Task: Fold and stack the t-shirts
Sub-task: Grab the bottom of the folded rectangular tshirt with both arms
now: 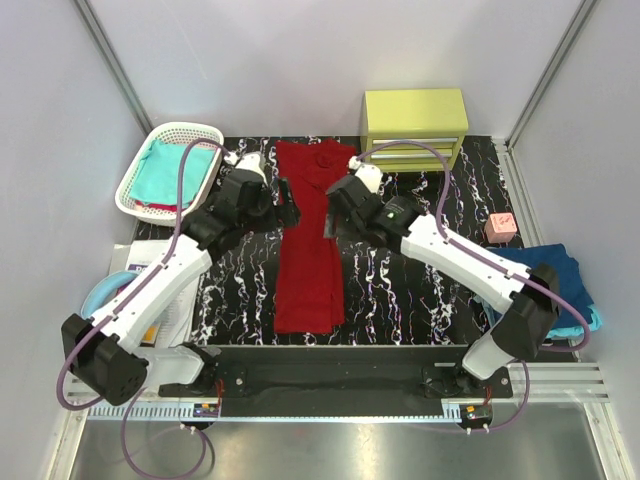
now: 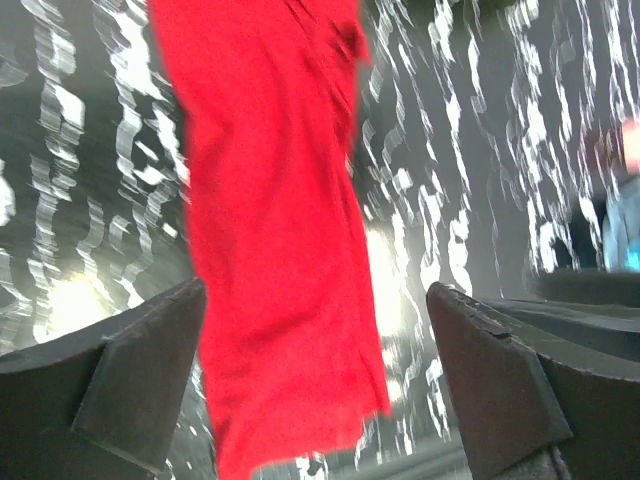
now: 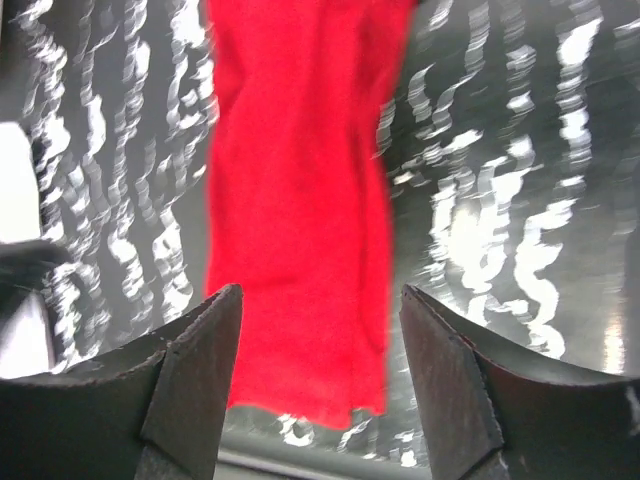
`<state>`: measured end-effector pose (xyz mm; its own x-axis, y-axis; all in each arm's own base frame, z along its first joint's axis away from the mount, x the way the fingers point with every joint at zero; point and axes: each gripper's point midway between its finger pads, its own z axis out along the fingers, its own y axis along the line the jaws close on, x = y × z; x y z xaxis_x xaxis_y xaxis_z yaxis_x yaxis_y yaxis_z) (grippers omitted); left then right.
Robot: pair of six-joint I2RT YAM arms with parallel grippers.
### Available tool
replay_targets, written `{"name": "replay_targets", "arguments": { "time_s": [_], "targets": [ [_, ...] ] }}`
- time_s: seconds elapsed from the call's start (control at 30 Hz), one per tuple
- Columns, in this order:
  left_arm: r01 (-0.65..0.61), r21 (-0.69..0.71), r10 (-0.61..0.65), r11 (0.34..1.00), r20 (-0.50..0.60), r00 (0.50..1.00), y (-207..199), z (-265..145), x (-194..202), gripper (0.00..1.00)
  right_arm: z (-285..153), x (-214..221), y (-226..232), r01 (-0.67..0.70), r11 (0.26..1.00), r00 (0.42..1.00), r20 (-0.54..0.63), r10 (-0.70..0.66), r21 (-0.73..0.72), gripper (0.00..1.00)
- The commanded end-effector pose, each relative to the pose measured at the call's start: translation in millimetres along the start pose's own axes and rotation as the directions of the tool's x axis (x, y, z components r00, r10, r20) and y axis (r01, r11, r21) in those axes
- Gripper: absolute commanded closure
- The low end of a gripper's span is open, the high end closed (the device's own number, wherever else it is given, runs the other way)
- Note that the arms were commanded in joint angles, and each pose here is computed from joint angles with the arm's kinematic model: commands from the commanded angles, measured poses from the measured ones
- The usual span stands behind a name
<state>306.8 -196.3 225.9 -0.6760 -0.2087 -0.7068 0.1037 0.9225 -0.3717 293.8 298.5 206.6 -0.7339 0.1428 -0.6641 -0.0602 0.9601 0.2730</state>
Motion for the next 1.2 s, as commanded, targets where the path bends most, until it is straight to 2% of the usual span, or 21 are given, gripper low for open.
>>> {"name": "replay_targets", "arguments": {
  "time_s": [0.0, 0.07, 0.17, 0.2, 0.27, 0.4, 0.43, 0.6, 0.73, 0.83, 0.97, 1.17],
  "targets": [
    [0.041, -0.212, -0.037, 0.976, 0.024, 0.999, 55, 13, -9, 0.01, 2, -13, -44, 0.064, 0.986, 0.996, 0.052, -0.072, 0.153, 0.32],
    [0.105, -0.23, -0.095, 0.967, 0.056, 0.994, 73, 19, -15, 0.01, 4, -16, -55, 0.052, 0.983, 0.996, 0.061, -0.063, 0.174, 0.33],
    [0.191, -0.181, -0.183, 0.965, 0.064, 0.981, 82, 24, -14, 0.01, 8, -12, -62, 0.043, 0.983, 0.998, 0.046, -0.053, 0.18, 0.34],
    [0.198, -0.167, -0.192, 0.966, 0.053, 0.98, 81, 25, -12, 0.01, 9, -10, -63, 0.048, 0.983, 0.998, 0.04, -0.056, 0.179, 0.34],
    [0.164, -0.101, -0.167, 0.981, -0.027, 0.986, 69, 28, 1, 0.1, 13, 1, -64, 0.063, 0.983, 0.998, 0.002, -0.064, 0.172, 0.35],
    [0.099, -0.077, -0.111, 0.992, -0.173, 0.979, 62, 29, 54, 0.1, 17, 44, -71, 0.062, 0.988, 0.991, -0.123, -0.044, 0.142, 0.38],
    [0.087, -0.084, -0.1, 0.993, -0.165, 0.981, 63, 24, 61, 0.09, 20, 64, -82, 0.068, 0.984, 0.985, -0.166, -0.04, 0.163, 0.38],
    [0.022, -0.045, -0.033, 0.999, -0.272, 0.962, 58, 14, 137, 0.05, 21, 134, -92, 0.084, 0.985, 0.956, -0.292, -0.037, 0.15, 0.37],
    [-0.006, -0.072, -0.017, 0.997, -0.314, 0.949, 67, 9, 175, 0.05, 24, 167, -96, 0.114, 0.98, 0.936, -0.348, -0.05, 0.166, 0.38],
    [-0.025, -0.054, 0.007, 0.998, -0.31, 0.951, 58, 7, 180, 0.05, 29, 182, -87, 0.118, 0.983, 0.925, -0.376, -0.058, 0.139, 0.38],
    [0.005, -0.091, -0.036, 0.996, -0.337, 0.941, 62, 12, 193, 0.06, 35, 197, -71, 0.144, 0.982, 0.91, -0.405, -0.085, 0.118, 0.38],
    [0.0, -0.073, -0.025, 0.997, -0.339, 0.941, 57, 13, 201, 0.07, 38, 197, -51, 0.141, 0.987, 0.912, -0.399, -0.098, 0.08, 0.37]
  ]
}}
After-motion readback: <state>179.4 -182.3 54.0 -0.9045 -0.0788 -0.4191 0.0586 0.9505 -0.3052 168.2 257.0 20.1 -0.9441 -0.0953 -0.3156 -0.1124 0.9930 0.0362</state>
